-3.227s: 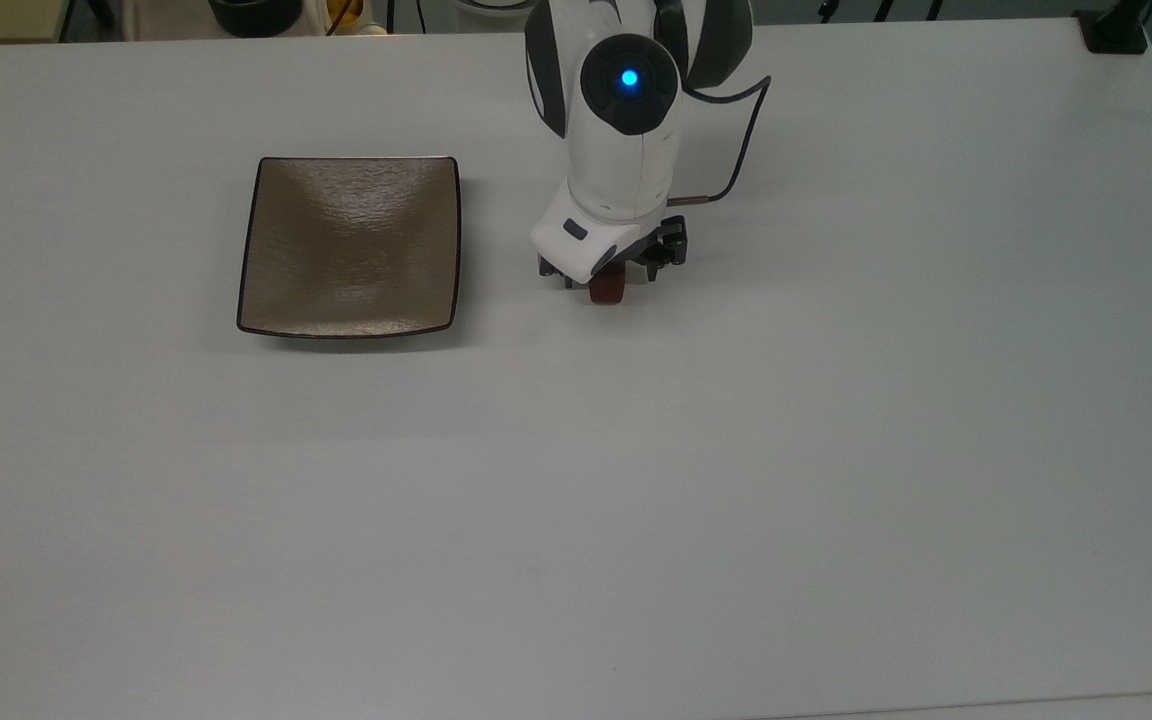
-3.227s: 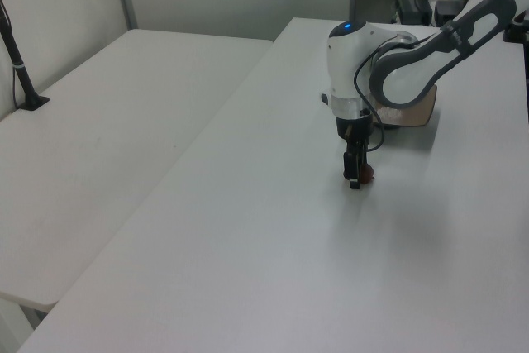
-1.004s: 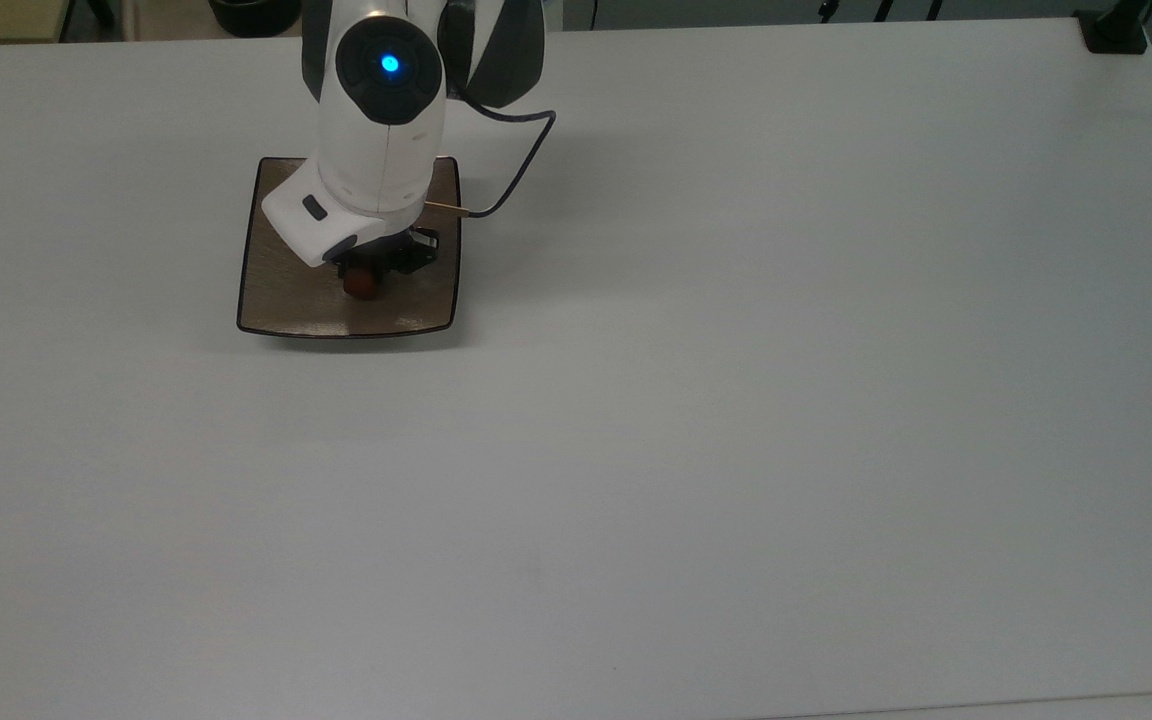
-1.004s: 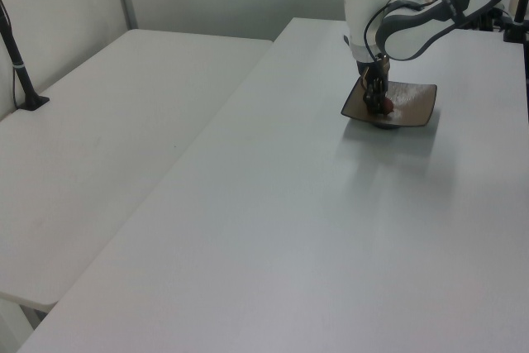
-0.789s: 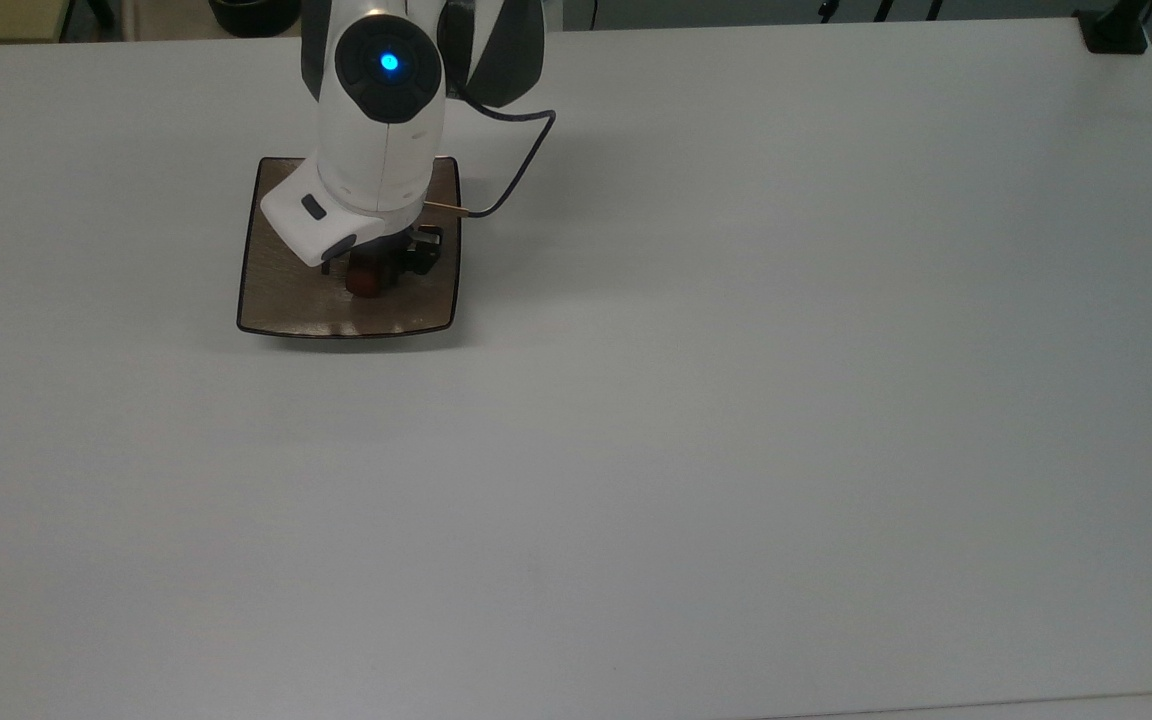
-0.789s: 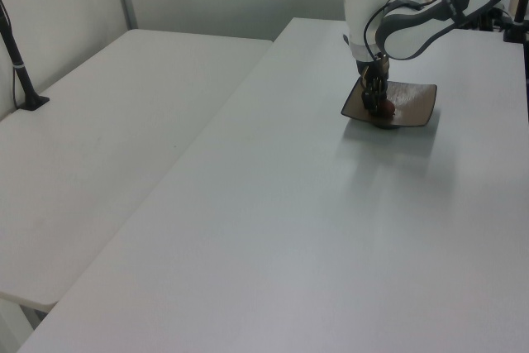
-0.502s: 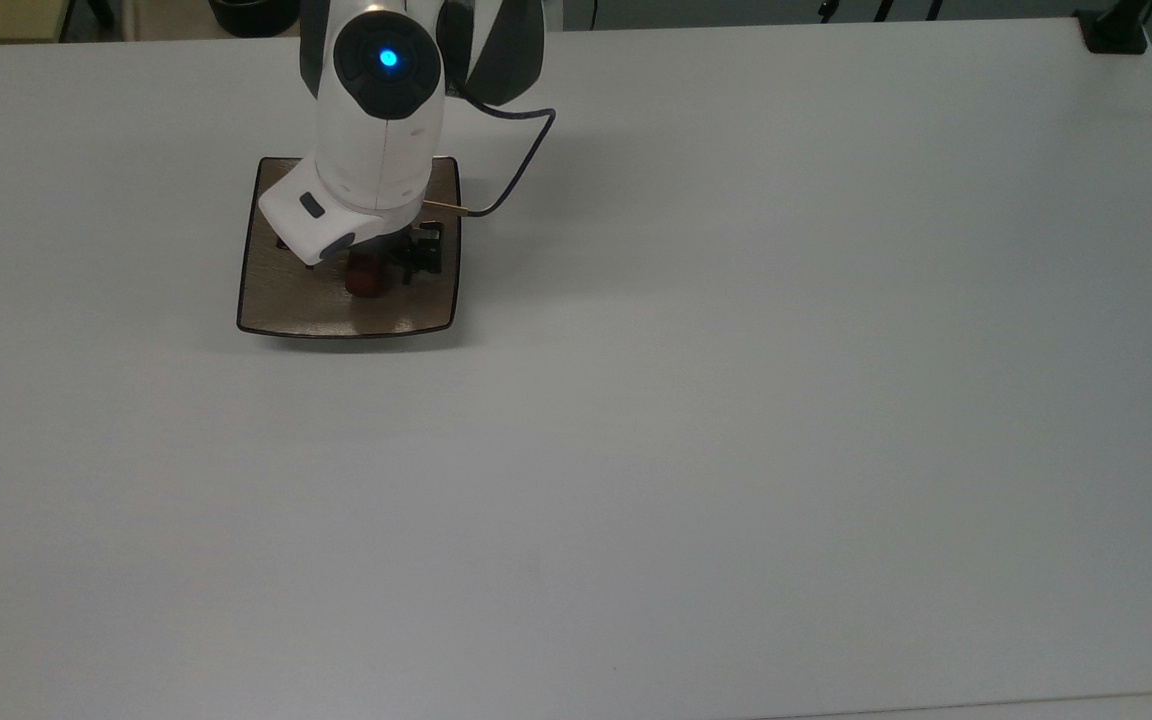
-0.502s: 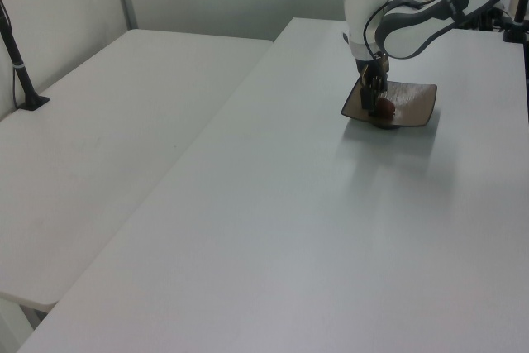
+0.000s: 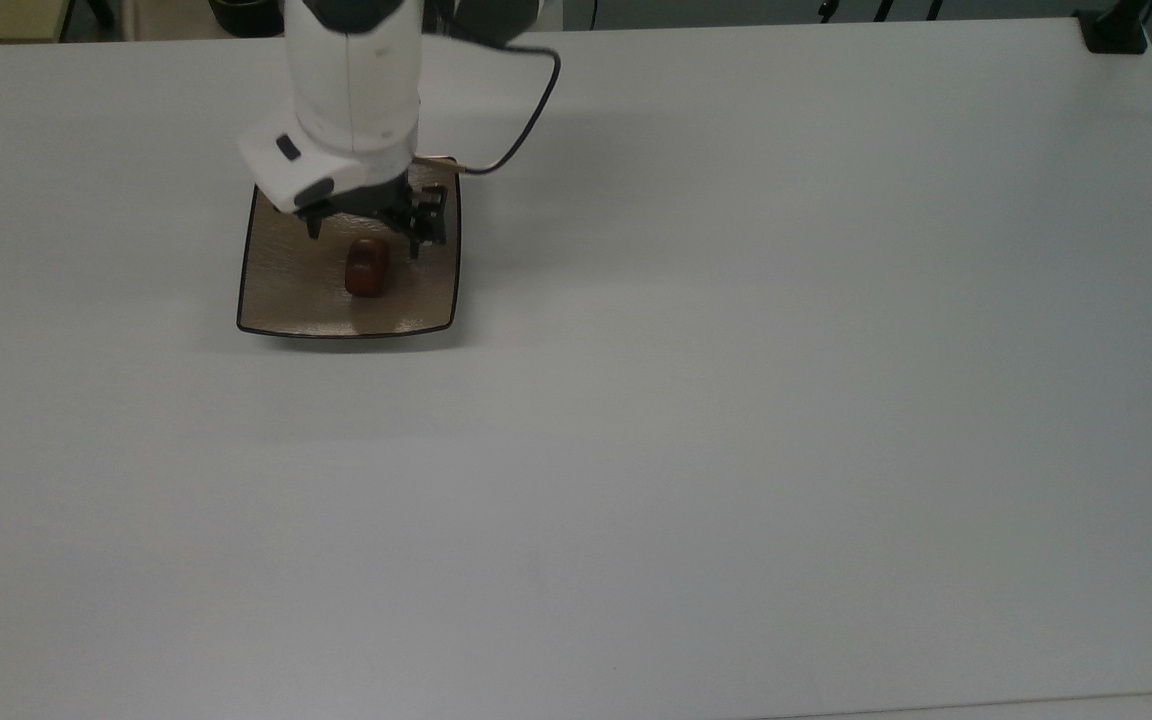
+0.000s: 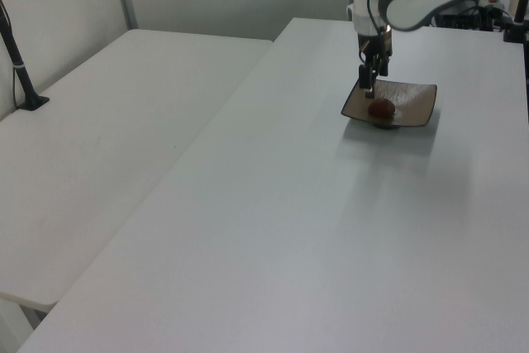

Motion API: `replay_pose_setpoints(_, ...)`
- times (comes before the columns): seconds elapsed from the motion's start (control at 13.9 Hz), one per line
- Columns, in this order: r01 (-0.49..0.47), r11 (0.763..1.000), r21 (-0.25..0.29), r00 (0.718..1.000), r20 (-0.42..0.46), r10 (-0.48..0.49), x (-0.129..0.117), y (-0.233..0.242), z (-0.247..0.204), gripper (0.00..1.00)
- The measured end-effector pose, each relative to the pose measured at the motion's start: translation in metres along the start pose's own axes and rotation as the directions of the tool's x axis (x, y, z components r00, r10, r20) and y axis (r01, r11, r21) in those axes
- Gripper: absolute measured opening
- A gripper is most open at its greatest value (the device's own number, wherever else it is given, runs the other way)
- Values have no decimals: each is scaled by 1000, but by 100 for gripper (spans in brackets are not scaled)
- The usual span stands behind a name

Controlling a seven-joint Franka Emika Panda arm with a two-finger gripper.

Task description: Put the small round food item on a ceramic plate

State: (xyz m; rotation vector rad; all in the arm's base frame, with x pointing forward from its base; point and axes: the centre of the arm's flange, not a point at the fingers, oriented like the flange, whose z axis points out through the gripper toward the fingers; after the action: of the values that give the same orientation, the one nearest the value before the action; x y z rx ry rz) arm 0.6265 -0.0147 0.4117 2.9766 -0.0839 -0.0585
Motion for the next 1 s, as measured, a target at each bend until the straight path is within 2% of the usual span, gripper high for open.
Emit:
replay_pose_setpoints(0.22, -45, 993, 109, 999, -10, 47, -13, -4, -41, 100)
replay_pose_setpoints(0.36, -62, 984, 167, 998, -11, 65, -22, -7, -62, 100)
replay_pose_setpoints(0.5, -60, 978, 202, 998, 7, 60, -32, -15, -77, 100)
replay_pose_setpoints(0.65, -16, 978, 208, 1000, 8, 15, -51, -36, -106, 100)
replay_pose_setpoints(1.0, 46, 977, 210, 997, -68, -32, -81, -58, -157, 100)
